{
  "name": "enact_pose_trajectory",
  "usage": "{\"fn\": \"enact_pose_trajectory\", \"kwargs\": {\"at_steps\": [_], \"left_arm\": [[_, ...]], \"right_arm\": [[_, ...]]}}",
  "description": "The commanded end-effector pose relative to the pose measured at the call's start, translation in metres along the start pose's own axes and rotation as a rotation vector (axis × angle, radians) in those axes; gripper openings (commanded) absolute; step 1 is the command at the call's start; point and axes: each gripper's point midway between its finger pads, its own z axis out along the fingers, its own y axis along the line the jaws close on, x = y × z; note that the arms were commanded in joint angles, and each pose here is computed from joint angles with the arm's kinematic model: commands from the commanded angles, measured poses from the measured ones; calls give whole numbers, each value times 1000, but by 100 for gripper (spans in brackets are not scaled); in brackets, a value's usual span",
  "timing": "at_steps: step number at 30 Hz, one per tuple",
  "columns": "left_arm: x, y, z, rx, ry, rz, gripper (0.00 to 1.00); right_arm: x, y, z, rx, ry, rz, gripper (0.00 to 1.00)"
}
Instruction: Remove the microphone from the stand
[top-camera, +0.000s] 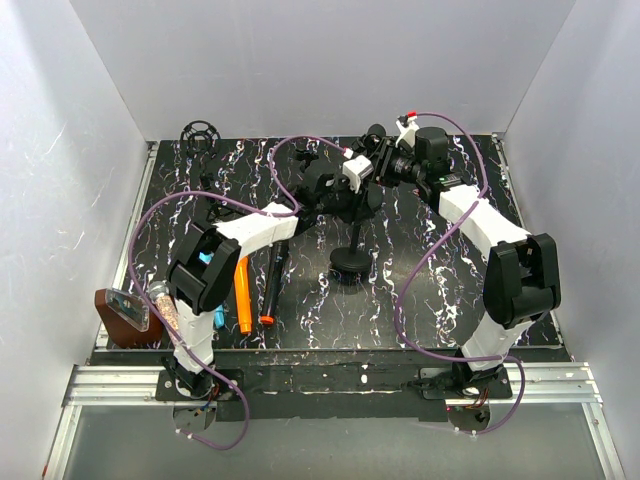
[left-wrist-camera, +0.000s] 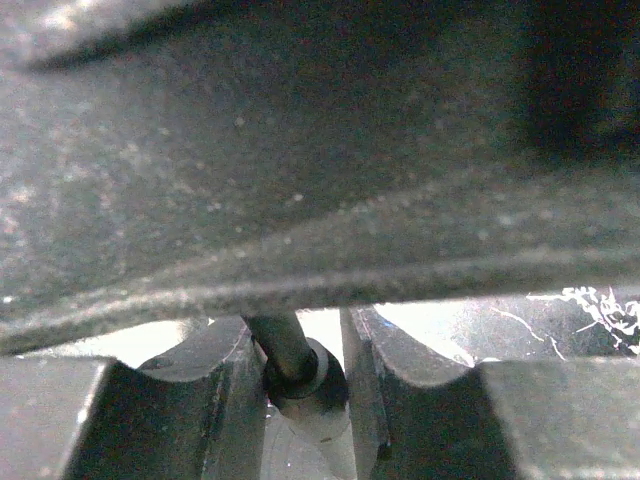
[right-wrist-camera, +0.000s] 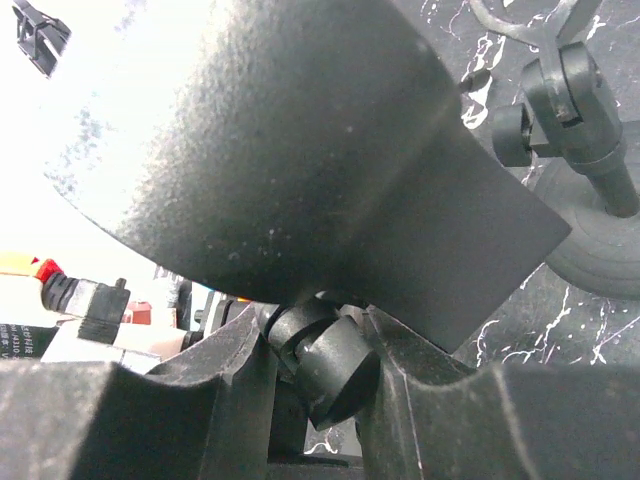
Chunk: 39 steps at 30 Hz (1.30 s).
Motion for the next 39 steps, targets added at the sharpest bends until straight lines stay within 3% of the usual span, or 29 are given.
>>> {"fn": "enact_pose_trajectory", "kwargs": {"at_steps": [1,4,9,10,12,13,15,18,21,26,27,28,30,32,39], "left_arm": [[-22,-22,5,87,-44,46,28],[-12,-17,2,64,-9,46,39],[9,-7,-2,8,55,17,36],[10,-6,-3,0,60,20,30],[9,-2,-5,-24,58,32,0],[8,6,-5,-74,55,34,0],[1,30,-11,-253,47,113,0],[-24,97,-48,-764,-25,127,0],[-39,122,-67,-972,-82,131,0],[-48,99,-46,-814,-156,41,0],[-44,90,-37,-736,-135,48,11],[-40,73,-25,-610,-106,90,29],[-39,58,-22,-508,-90,101,54],[-37,48,-26,-443,-62,102,66],[-53,17,-79,-131,-16,122,70]], "right_arm": [[-10,29,-4,-81,-19,10,1],[-14,29,-6,-78,-34,6,1],[-19,29,-8,-75,-46,7,1],[-20,28,-8,-71,-48,6,1],[-21,26,-9,-55,-54,13,1],[-23,22,-9,-24,-64,23,1],[-30,8,-15,110,-101,92,1],[-59,-11,-45,458,-232,138,1],[-74,22,-47,457,-283,83,1],[-66,31,-37,442,-251,15,1],[-65,29,-38,443,-245,-7,1],[-62,26,-36,431,-239,-37,1],[-65,31,-34,366,-249,-114,1],[-62,44,-30,239,-250,-198,1],[-40,100,-31,-199,-289,-540,1]]}}
